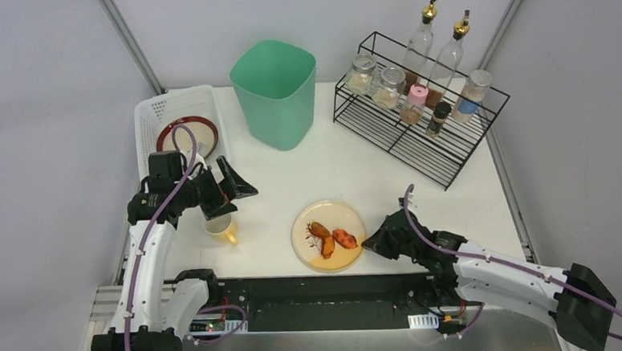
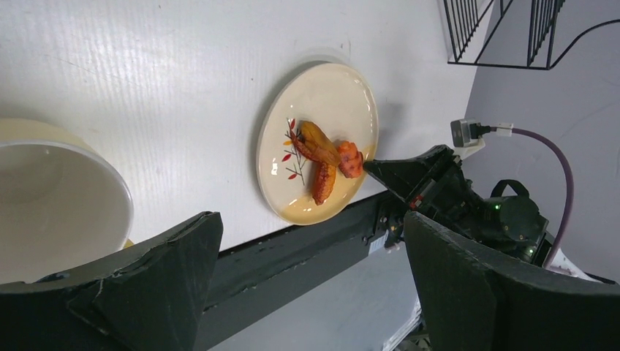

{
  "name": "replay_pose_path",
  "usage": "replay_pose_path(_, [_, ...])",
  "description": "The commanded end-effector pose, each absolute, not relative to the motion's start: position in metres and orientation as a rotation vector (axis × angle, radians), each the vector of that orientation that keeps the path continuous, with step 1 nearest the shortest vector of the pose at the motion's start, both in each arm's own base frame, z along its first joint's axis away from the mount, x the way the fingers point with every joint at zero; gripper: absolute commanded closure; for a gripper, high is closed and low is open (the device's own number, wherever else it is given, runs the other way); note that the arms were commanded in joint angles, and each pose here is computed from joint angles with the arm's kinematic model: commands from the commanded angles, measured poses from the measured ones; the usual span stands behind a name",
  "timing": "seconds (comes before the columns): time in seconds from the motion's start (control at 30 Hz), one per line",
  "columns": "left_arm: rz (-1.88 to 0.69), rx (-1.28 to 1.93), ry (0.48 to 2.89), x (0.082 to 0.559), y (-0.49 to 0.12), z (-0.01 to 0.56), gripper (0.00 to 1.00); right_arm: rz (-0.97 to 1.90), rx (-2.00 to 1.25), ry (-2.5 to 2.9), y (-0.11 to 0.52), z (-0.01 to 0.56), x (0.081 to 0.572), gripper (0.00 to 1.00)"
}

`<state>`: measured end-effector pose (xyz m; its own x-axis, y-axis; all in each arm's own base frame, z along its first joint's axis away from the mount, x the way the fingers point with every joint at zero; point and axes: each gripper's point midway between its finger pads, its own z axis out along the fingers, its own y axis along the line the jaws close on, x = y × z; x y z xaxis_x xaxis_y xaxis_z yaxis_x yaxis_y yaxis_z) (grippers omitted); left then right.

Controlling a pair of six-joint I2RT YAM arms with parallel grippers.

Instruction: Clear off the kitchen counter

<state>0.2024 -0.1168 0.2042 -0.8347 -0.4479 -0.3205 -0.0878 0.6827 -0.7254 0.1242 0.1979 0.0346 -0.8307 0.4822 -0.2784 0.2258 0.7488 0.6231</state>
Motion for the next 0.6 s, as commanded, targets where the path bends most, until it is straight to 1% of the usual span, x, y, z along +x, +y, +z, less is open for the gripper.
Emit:
replay_pose_path(0.0, [-1.044,-0.364,2.417,0.194,-0.135,0.211,0.01,0.94,0.607,2.407,0.205,0.071,0.135,1.0])
replay_pose_path(0.3, [-0.996,-0.309,2.537,0.176,-0.161,0.187,0.01,0.991,0.63,2.349,0.202,0.101,0.137,1.0])
replay_pose_path(0.57, [-1.002,-0.311,2.637,0.162,-0.191,0.151,0.01,1.027,0.647,2.306,0.205,0.127,0.142,1.0])
